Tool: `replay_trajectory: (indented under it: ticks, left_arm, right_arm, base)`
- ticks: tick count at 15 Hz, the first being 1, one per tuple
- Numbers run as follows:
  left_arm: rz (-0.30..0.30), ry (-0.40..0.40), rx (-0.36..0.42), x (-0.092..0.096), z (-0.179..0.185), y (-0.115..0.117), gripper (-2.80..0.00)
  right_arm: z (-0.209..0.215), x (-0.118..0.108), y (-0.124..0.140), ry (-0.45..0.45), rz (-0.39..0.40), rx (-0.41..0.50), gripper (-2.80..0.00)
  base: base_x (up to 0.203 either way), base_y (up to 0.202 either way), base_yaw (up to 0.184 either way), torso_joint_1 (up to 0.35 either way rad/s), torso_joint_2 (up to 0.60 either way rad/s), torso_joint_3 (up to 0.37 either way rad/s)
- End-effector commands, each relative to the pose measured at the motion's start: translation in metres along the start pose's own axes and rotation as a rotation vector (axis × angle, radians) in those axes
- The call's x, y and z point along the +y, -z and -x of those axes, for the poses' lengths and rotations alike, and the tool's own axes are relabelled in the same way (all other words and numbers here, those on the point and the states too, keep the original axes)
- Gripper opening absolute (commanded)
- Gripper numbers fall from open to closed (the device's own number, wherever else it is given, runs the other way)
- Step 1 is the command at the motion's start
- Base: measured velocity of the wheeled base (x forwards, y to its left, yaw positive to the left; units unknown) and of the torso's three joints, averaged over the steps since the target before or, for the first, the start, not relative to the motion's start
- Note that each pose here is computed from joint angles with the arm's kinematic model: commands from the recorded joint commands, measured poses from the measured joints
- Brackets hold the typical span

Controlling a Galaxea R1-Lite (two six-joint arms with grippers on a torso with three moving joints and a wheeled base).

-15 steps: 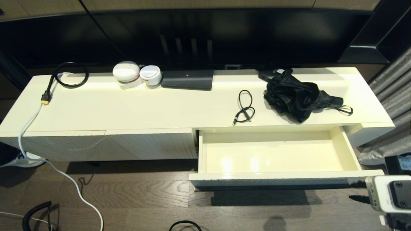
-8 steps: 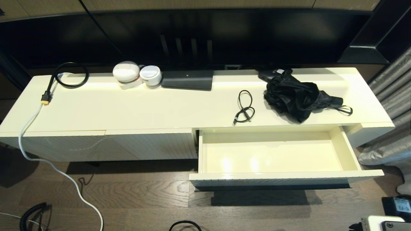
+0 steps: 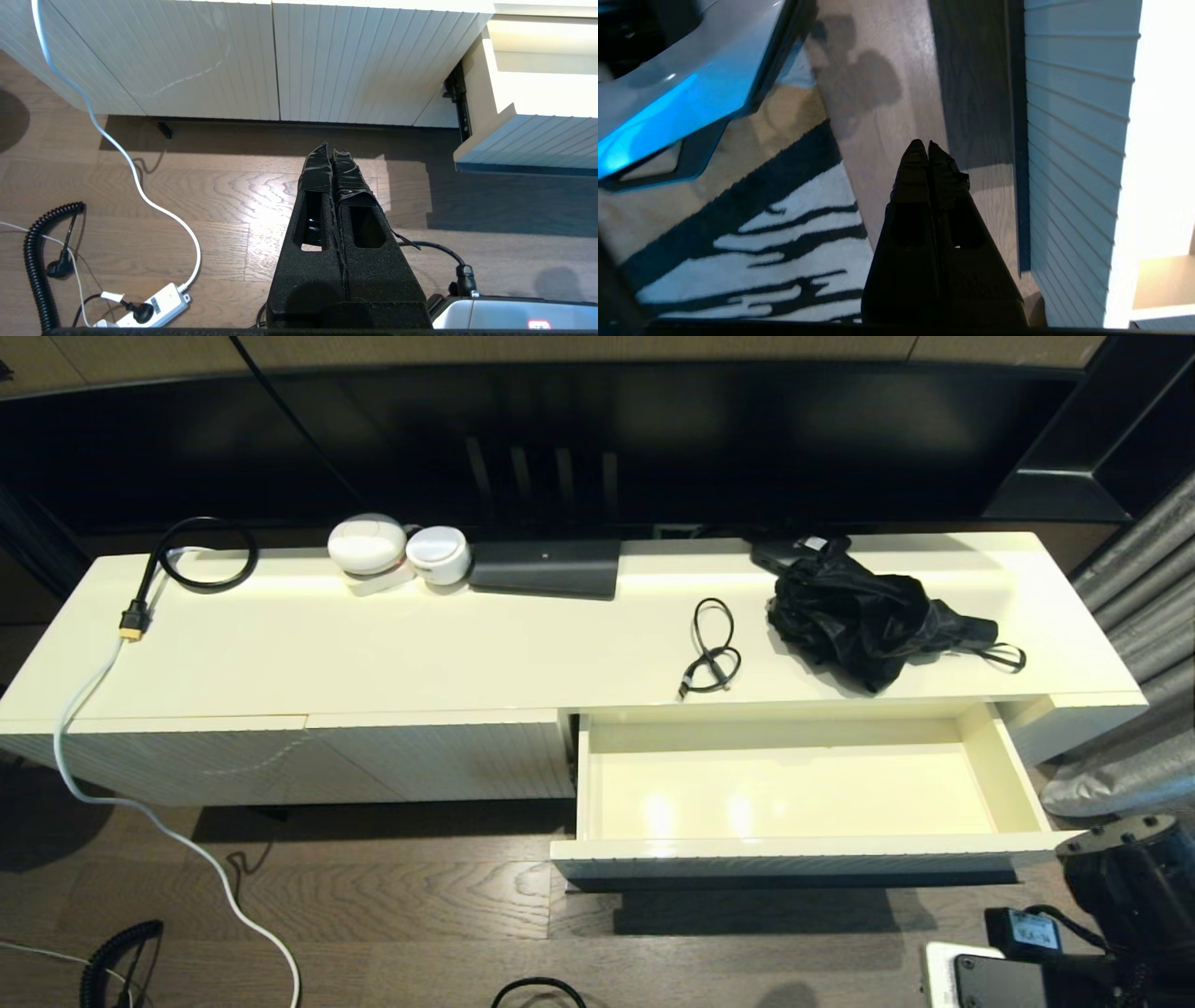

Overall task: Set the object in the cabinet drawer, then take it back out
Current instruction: Close the drawer

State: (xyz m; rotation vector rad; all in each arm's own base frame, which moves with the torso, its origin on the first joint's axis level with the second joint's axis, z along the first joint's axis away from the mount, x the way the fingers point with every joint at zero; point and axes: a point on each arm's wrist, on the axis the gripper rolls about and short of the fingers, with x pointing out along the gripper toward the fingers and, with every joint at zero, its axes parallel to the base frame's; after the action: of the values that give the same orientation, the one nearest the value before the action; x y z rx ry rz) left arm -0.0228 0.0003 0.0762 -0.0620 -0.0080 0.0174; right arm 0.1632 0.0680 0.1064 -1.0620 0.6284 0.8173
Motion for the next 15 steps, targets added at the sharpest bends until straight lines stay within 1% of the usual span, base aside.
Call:
replay_trajectory:
  ticks: [1,4,8,11,15]
  left_arm:
    - [0.001,0.0,0.0,0.0,0.0,0.0,-2.8]
    - [0.001,0.0,0.0,0.0,0.0,0.0,-2.8]
    - [0.001,0.001,0.0,0.0,0.0,0.0,-2.8]
    - [0.001,0.0,0.0,0.0,0.0,0.0,-2.8]
    - [0.001,-0.001,0.0,0.0,0.0,0.0,-2.8]
  right_arm:
    - [-0.036,0.001,0.002,-0.028,-0.002,0.03,-2.8]
    - [-0.047,0.001,0.005,0.03,-0.004,0.076,-2.8]
    - [-0.047,-0.011,-0.002,0.144,-0.006,0.081,-2.8]
    - [-0.051,-0.017,-0.004,0.187,-0.013,0.059,-2.8]
    - [-0.063,-0.02,-0.005,0.213,-0.019,0.042,-2.8]
  base:
    - [0.0,0.0,0.0,0.0,0.0,0.0]
    - [0.0,0.0,0.0,0.0,0.0,0.0]
    - [0.0,0.0,0.0,0.0,0.0,0.0]
    - [0.0,0.0,0.0,0.0,0.0,0.0]
    - [0.0,0.0,0.0,0.0,0.0,0.0]
